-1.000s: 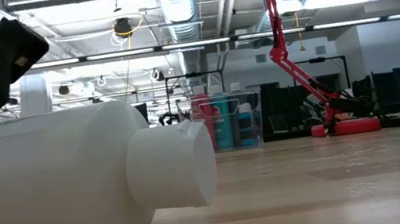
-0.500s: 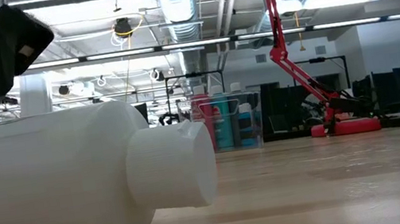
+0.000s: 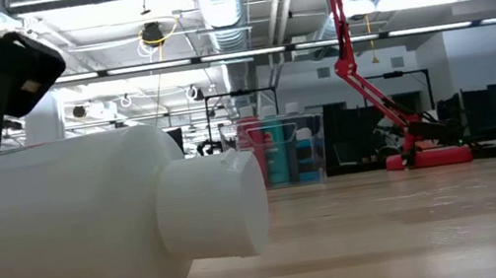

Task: Pick & Place Paint Supplies
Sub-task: Put the white paint bottle into the transparent bin

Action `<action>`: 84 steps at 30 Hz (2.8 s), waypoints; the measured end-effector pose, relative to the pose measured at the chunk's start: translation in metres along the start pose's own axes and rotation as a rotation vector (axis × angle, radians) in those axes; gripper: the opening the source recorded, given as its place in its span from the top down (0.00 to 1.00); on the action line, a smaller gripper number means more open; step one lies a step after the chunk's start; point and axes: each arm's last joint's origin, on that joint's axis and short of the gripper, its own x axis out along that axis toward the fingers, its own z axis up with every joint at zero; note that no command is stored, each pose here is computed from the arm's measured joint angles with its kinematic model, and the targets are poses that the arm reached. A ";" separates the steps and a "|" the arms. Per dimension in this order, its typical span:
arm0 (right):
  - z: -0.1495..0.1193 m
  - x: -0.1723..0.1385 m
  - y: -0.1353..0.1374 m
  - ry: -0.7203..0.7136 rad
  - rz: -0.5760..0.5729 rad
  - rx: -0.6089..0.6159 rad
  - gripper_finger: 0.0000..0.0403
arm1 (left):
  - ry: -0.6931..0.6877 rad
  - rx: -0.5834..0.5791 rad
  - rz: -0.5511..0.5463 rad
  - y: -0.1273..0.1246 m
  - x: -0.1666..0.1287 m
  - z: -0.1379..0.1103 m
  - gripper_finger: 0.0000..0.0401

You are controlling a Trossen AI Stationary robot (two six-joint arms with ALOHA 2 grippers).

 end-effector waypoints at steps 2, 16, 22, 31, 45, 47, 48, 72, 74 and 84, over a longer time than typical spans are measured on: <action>0.000 0.000 0.000 0.001 -0.002 -0.003 0.72 | 0.002 0.008 0.009 0.000 0.004 -0.001 0.28; 0.001 0.000 -0.001 0.000 -0.004 0.000 0.72 | 0.059 0.072 0.059 0.005 0.023 -0.010 0.28; 0.001 0.000 -0.001 0.000 -0.004 0.000 0.72 | 0.048 0.055 0.075 0.011 0.022 -0.007 0.29; 0.001 0.000 -0.001 0.000 -0.004 0.000 0.72 | 0.045 0.029 0.044 0.019 0.023 -0.003 0.34; 0.001 0.000 -0.001 0.000 -0.004 0.000 0.72 | 0.037 0.024 0.009 0.017 0.023 -0.001 0.38; 0.001 0.000 -0.001 0.000 -0.005 0.000 0.72 | 0.036 0.024 0.009 0.017 0.023 -0.001 0.38; 0.001 0.000 -0.001 0.000 -0.004 0.000 0.72 | 0.035 0.024 0.009 0.017 0.023 -0.001 0.38; 0.000 0.000 -0.002 0.007 -0.011 -0.003 0.72 | 0.034 0.022 0.010 0.014 0.029 -0.004 0.38; 0.000 0.000 -0.002 0.007 -0.012 -0.003 0.72 | 0.045 0.008 0.011 0.014 0.033 -0.006 0.38; 0.000 0.000 -0.003 0.009 -0.015 -0.003 0.72 | 0.039 -0.022 0.031 0.014 0.035 -0.007 0.41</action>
